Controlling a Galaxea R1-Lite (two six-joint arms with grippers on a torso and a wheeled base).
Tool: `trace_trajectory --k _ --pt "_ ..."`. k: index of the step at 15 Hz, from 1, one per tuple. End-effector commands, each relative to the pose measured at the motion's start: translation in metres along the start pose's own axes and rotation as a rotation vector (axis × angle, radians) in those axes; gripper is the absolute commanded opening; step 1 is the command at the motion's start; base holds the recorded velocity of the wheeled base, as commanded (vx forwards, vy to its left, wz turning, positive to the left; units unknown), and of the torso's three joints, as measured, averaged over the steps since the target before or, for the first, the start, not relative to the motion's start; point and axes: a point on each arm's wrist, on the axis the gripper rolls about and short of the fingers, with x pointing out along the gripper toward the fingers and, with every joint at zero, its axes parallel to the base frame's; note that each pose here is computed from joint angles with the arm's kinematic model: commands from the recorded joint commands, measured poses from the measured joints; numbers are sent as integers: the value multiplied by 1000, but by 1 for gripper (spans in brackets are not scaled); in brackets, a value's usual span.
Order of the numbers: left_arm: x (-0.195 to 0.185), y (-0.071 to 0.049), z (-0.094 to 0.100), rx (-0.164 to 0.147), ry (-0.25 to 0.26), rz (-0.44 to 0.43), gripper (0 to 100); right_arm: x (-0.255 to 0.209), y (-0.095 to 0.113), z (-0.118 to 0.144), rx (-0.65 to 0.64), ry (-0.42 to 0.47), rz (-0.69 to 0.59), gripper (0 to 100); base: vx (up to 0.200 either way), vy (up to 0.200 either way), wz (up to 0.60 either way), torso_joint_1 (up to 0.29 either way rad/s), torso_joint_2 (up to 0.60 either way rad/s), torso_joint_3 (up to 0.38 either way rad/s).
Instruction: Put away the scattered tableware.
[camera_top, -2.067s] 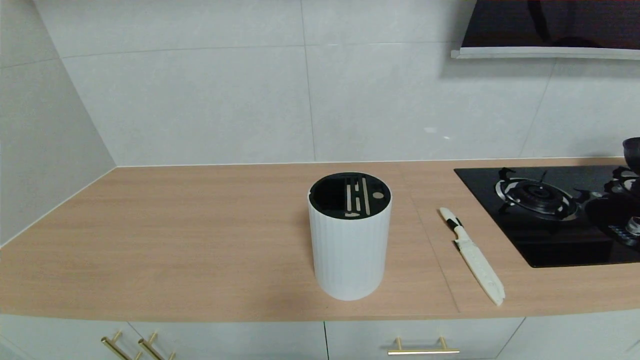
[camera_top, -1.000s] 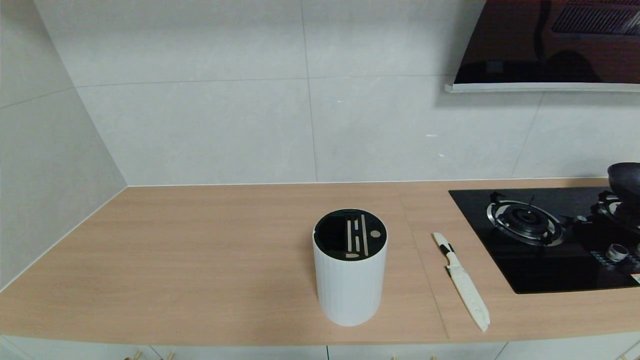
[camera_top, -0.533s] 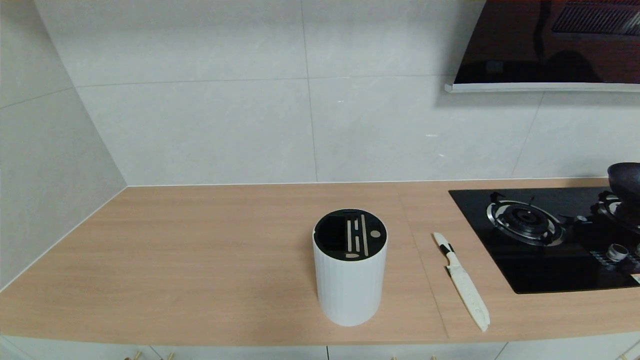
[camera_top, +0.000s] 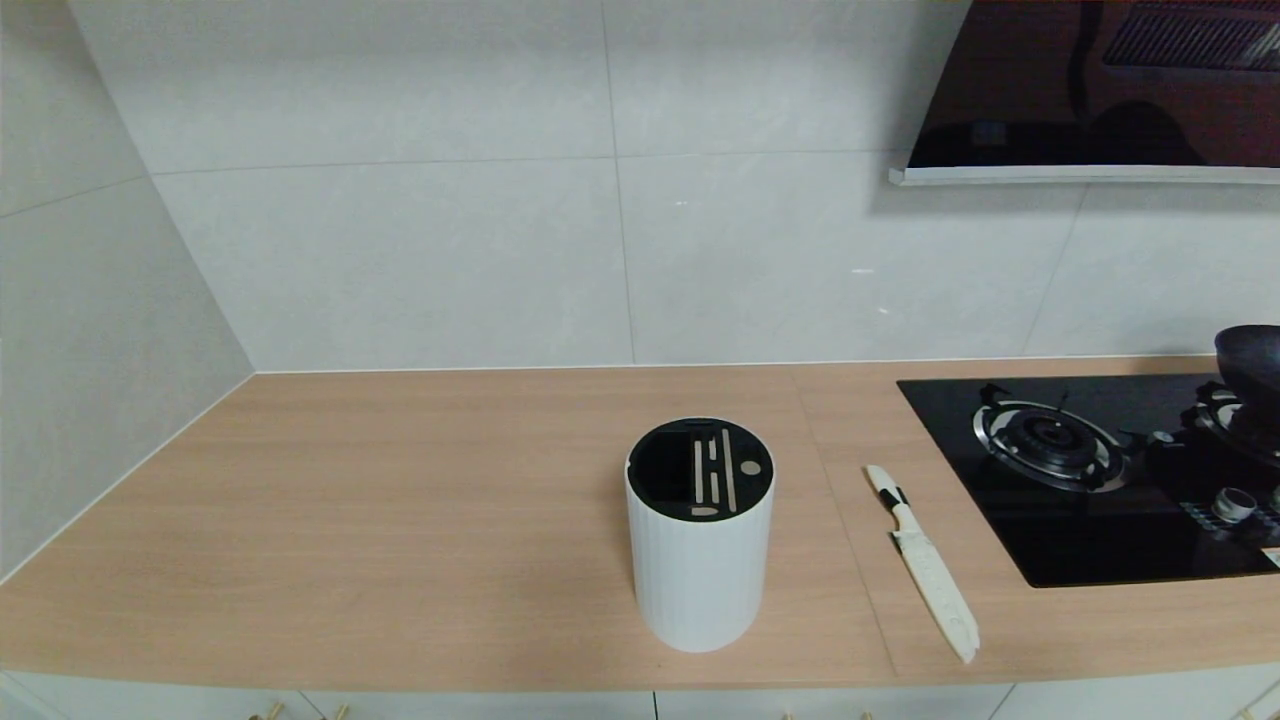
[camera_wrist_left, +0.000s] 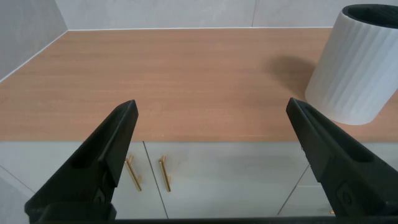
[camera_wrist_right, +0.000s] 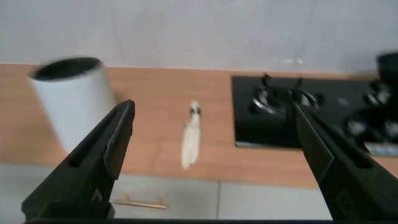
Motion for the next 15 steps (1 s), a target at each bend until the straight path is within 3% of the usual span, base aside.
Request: trace_trajectory --k 1,2,4,9,11,15 --pt "0 0 0 0 1 1 100 42 -5 38 30 170 44 100 0 0 0 0 0 0" --pt "0 0 0 0 0 1 100 74 -10 49 47 276 41 100 0 0 0 0 0 0" --pt "0 0 0 0 0 1 100 116 -14 42 68 430 57 100 0 0 0 0 0 0" --pt "0 0 0 0 1 1 100 197 -8 22 61 492 137 100 0 0 0 0 0 0" --pt "0 0 0 0 0 1 100 235 -5 2 49 545 121 100 0 0 0 0 0 0" --pt "0 0 0 0 0 1 100 281 6 -19 1 533 50 100 0 0 0 0 0 0"
